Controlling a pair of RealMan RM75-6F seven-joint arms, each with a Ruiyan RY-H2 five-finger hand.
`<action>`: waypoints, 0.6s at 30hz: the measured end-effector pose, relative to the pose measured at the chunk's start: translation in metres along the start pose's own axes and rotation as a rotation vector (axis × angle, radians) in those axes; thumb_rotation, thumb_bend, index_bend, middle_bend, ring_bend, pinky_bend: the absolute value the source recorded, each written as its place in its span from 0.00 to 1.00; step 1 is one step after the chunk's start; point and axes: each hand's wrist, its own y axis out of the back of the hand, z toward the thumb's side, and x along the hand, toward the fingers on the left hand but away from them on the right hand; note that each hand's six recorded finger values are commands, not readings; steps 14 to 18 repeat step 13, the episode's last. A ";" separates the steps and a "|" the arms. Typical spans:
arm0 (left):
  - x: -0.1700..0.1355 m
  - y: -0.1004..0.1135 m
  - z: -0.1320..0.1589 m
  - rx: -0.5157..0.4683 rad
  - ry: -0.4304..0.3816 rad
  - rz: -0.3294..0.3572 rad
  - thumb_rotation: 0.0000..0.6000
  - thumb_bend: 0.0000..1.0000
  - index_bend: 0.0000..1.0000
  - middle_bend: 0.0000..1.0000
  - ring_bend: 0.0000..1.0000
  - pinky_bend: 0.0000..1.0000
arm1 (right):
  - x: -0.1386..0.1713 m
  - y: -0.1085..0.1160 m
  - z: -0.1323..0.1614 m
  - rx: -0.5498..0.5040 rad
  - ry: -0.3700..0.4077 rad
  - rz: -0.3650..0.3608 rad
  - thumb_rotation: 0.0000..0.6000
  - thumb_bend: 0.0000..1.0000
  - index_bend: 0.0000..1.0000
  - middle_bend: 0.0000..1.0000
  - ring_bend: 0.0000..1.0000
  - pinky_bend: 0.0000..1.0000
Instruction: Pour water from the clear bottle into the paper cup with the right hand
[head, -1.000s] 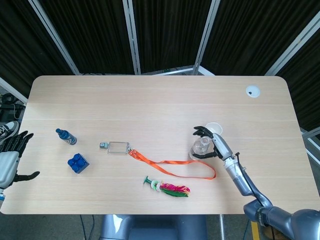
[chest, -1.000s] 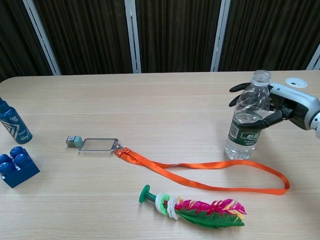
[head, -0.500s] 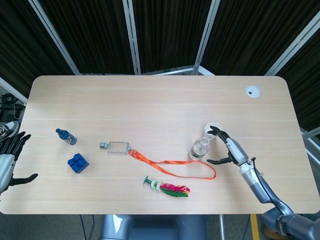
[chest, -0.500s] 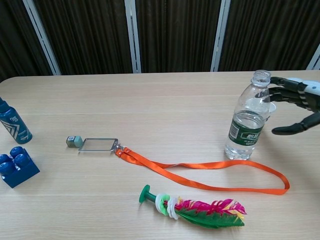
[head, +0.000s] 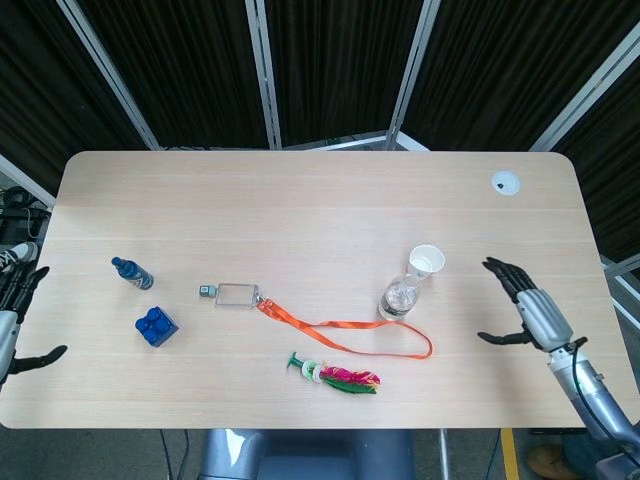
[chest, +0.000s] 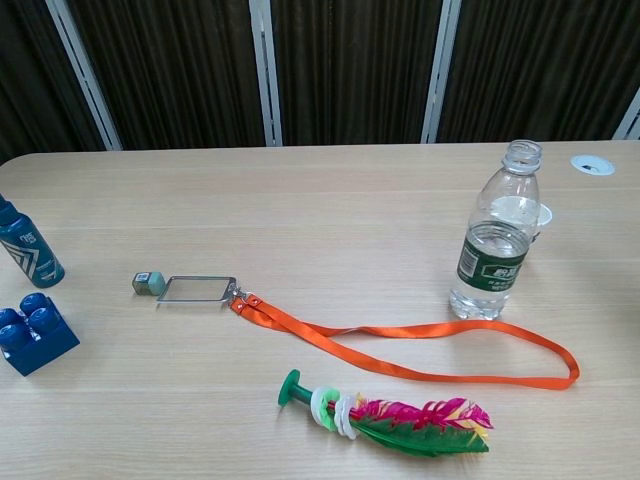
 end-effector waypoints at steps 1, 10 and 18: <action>-0.001 0.000 0.000 0.014 0.007 0.014 1.00 0.04 0.00 0.00 0.00 0.00 | 0.005 0.007 -0.003 0.051 -0.017 -0.028 1.00 0.00 0.00 0.00 0.00 0.00; 0.001 -0.002 -0.002 0.041 0.014 0.049 1.00 0.04 0.00 0.00 0.00 0.00 | 0.044 0.047 -0.003 0.254 -0.163 -0.199 1.00 0.00 0.00 0.00 0.00 0.00; 0.005 -0.004 -0.003 0.039 0.008 0.047 1.00 0.04 0.00 0.00 0.00 0.00 | 0.053 0.053 0.004 0.277 -0.207 -0.220 1.00 0.00 0.00 0.00 0.00 0.00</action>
